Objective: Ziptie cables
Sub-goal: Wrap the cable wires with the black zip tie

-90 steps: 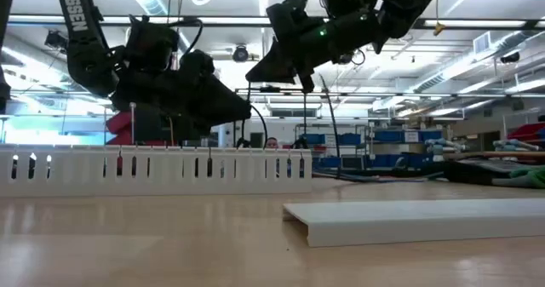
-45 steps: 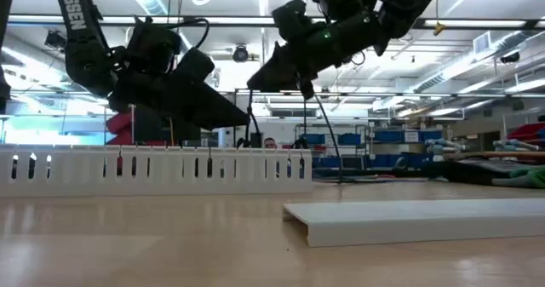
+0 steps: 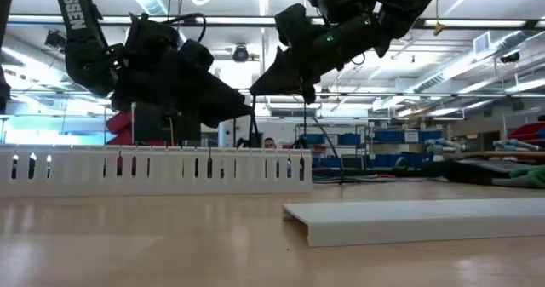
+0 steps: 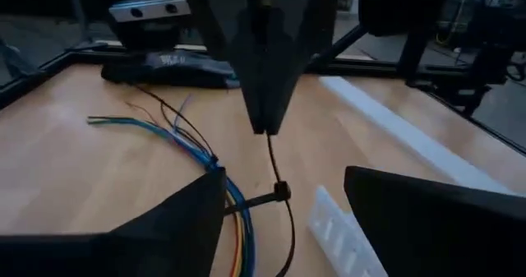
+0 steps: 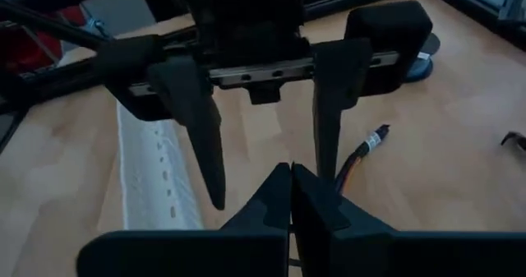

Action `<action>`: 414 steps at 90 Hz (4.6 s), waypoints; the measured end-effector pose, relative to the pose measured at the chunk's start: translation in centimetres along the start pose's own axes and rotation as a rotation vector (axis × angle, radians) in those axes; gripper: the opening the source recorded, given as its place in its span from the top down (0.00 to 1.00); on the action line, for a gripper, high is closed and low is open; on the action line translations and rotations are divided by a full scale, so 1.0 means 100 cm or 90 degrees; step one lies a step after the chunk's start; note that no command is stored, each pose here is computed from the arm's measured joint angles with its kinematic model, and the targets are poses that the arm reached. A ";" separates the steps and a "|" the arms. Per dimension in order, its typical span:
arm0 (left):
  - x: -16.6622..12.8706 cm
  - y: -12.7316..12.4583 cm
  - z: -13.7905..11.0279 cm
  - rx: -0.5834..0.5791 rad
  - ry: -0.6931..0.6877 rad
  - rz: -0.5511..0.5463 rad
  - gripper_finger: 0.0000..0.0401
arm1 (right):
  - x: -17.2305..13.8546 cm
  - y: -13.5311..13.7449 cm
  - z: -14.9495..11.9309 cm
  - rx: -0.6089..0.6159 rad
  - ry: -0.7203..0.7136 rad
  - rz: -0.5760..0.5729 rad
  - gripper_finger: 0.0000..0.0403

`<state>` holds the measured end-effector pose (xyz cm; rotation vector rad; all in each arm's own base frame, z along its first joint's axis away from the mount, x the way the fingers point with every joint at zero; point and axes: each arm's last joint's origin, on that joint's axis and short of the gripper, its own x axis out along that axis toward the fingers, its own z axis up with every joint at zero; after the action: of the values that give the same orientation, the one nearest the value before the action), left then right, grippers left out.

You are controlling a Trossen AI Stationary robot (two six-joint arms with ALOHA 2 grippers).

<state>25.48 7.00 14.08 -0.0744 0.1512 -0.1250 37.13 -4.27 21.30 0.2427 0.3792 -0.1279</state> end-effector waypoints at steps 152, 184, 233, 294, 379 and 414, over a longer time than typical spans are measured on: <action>0.019 0.009 -0.010 -0.009 0.034 0.017 0.93 | -0.002 -0.002 0.007 -0.030 -0.047 -0.045 1.00; 0.021 0.015 -0.028 -0.027 0.066 0.027 0.94 | -0.005 -0.003 0.011 -0.068 -0.065 -0.079 1.00; 0.019 0.021 -0.029 -0.020 0.069 0.075 0.95 | -0.041 0.002 0.043 -0.097 -0.127 -0.133 1.00; 0.016 0.021 -0.043 -0.024 0.158 0.105 0.95 | -0.047 0.002 0.049 -0.117 -0.155 -0.200 1.00; 0.015 0.021 -0.046 -0.030 0.175 0.106 0.95 | -0.056 0.008 0.064 -0.185 -0.240 -0.332 1.00; 0.015 0.021 -0.046 -0.033 0.179 0.104 0.95 | -0.055 0.013 0.062 -0.187 -0.238 -0.319 1.00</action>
<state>26.50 8.54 9.11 -0.0957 0.4408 0.0331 34.43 -4.15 29.29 -0.1715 0.0750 -0.5965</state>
